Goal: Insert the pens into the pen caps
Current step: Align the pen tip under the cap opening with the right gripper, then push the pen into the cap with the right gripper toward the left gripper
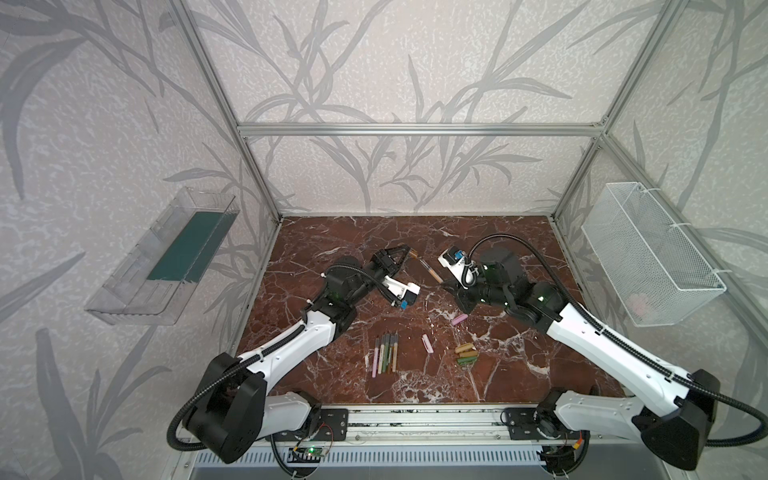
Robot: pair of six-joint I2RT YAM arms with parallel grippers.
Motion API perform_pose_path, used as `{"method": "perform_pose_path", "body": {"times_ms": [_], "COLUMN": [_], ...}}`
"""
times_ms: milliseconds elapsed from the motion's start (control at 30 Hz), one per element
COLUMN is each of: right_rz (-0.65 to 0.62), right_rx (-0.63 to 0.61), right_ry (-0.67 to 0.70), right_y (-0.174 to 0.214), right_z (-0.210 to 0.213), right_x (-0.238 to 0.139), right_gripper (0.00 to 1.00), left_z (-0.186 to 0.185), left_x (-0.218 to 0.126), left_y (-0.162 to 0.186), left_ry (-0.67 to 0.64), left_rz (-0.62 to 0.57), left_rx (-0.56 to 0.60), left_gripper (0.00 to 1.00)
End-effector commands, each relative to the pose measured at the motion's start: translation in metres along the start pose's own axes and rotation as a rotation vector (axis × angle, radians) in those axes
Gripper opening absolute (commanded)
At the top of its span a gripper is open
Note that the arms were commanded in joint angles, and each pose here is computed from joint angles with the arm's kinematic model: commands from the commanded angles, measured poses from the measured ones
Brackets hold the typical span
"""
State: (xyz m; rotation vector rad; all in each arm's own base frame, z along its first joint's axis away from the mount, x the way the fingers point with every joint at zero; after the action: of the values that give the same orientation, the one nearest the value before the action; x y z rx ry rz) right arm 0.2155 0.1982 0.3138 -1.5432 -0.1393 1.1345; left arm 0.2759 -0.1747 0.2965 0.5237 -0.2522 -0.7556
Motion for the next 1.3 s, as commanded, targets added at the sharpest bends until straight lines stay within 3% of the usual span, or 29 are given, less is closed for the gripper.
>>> {"method": "perform_pose_path", "body": {"times_ms": [0, 600, 1000, 1267], "right_rz": [-0.018, -0.026, -0.038, -0.071], "right_rx": [0.0, 0.003, -0.001, -0.034], "right_ry": [-0.004, -0.006, 0.003, -0.082], "right_y": [-0.003, -0.009, -0.013, -0.012], "right_z": [0.001, 0.001, 0.0, 0.008], "right_x": [-0.001, 0.003, 0.003, 0.001], "right_gripper": [0.0, 0.0, 0.0, 0.0], "left_z": [0.009, 0.011, 0.011, 0.013], "left_x": [0.003, -0.001, -0.008, -0.002], "left_y": [0.007, 0.004, -0.008, -0.011], "left_ry": [-0.014, -0.032, -0.054, -0.048], "left_rz": [0.029, -0.001, -0.113, -0.119], "left_rx": [0.054, 0.058, 0.076, 0.067], "left_gripper": [0.0, 0.0, 0.0, 0.0]}}
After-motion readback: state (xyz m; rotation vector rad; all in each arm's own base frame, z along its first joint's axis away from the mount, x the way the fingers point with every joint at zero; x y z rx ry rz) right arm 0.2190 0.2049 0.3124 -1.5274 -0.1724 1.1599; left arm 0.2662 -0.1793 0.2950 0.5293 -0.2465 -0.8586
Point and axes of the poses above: each gripper's point midway between its finger pads, its own x axis out along the fingers, its own z axis along the line the jaws close on, y = z × x, the point moved 10 cm from there along -x, back along the fingers, and after that the axes turned 9 degrees about x, right-handed, at the moved point
